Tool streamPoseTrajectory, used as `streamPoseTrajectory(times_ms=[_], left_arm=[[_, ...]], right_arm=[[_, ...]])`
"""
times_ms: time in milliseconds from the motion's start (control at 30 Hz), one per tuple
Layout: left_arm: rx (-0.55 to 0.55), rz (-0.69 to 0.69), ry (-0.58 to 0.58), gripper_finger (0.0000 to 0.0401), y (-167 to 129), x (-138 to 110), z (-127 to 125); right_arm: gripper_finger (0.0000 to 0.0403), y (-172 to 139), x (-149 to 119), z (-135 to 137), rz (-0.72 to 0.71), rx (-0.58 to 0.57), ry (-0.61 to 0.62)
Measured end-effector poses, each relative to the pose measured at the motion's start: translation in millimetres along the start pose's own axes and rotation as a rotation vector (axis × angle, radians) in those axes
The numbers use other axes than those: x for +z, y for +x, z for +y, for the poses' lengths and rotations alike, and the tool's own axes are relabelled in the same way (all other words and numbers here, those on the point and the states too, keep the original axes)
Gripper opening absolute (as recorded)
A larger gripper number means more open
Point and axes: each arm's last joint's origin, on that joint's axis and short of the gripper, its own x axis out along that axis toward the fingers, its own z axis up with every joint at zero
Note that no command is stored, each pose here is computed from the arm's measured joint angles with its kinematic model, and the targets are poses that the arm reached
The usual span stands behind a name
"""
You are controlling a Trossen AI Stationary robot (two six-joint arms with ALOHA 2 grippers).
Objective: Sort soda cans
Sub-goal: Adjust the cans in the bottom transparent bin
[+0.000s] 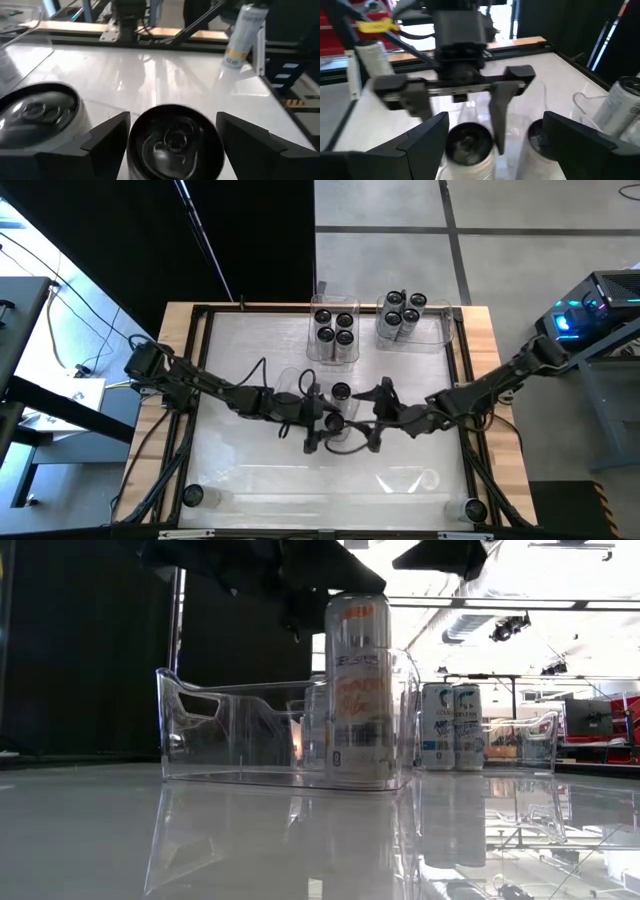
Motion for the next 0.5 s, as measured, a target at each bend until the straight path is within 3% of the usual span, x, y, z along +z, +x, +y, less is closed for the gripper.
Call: streamPoseTrajectory(times_ms=[233, 500], left_arm=[[-0.063, -0.015, -0.01, 0.029, -0.4, 4.4, 5.4], [-0.027, -0.045, 0.05, 0.0292, -34.2, 31.4, 2.7]], right_arm=[[0.0317, 22.2, -1.9, -20.1, 0.042, -0.035, -0.005], [0.0317, 46.3, 4.4, -58.7, 0.097, 0.101, 0.007]])
